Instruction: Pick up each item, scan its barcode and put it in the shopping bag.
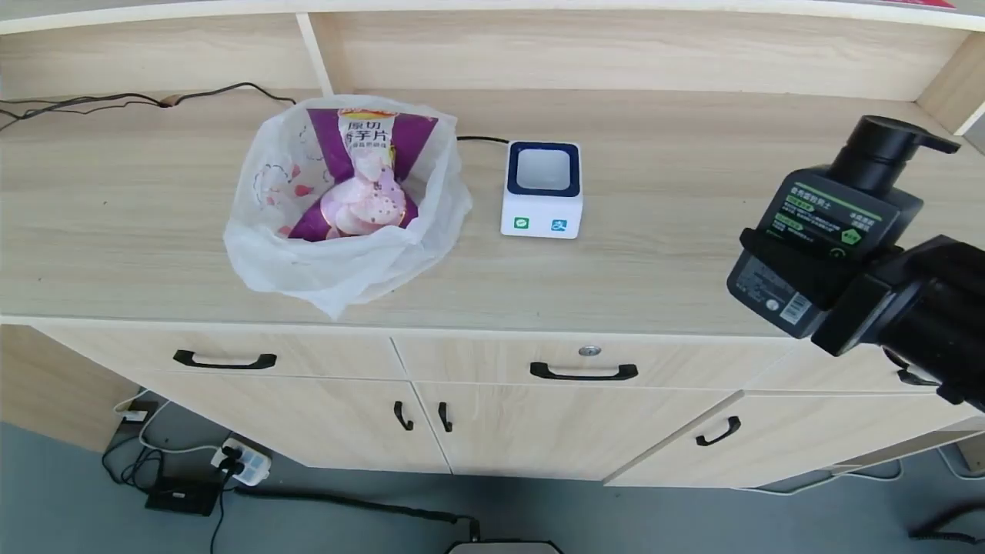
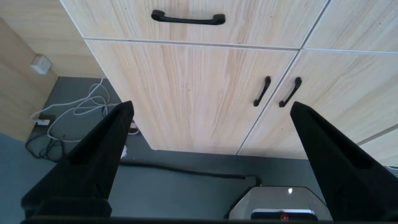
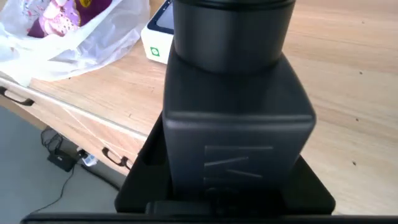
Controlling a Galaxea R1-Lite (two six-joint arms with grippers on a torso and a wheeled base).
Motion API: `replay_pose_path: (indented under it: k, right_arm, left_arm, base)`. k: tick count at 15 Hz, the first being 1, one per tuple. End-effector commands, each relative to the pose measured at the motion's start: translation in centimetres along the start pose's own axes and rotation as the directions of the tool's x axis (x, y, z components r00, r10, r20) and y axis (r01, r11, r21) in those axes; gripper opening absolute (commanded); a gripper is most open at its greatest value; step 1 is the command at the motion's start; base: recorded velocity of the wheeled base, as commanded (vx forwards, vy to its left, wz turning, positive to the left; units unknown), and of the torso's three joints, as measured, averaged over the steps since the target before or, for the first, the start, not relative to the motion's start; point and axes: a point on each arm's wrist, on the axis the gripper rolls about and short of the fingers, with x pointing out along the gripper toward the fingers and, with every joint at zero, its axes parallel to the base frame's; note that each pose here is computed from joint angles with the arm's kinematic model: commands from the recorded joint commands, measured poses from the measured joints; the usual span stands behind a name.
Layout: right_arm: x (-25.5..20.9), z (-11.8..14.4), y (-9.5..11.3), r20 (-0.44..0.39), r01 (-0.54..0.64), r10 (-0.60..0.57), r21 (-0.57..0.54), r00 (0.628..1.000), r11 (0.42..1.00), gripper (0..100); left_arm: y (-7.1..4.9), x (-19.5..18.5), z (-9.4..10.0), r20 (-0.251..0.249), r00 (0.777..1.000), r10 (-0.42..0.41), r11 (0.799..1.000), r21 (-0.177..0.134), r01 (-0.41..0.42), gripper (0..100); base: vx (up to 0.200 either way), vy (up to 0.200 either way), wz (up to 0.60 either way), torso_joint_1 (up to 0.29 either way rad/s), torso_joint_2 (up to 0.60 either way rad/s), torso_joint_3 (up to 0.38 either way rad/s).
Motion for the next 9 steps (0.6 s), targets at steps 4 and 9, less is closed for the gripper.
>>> replay_pose_path:
  k: [4, 9]
  right_arm:
    - [-1.6, -0.3, -1.7, 0.000, 0.087, -0.087, 0.016, 0.996, 0.996, 0]
    - [-1.9, -0.1, -2.8, 0.009, 0.143, -0.143, 0.049, 0.990, 0.989, 0]
  left_arm:
    - [0.0, 0.0, 0.0, 0.001, 1.000, 0.000, 1.000, 0.002, 0.000, 100]
    - [0.0, 0.0, 0.0, 0.001, 1.000, 0.000, 1.000, -0.003, 0.000, 100]
  base:
    - [0.000, 0.150, 0.00, -0.002, 0.00, 0.001]
    - [0.000, 0.200, 0.00, 0.009, 0.01, -0.001]
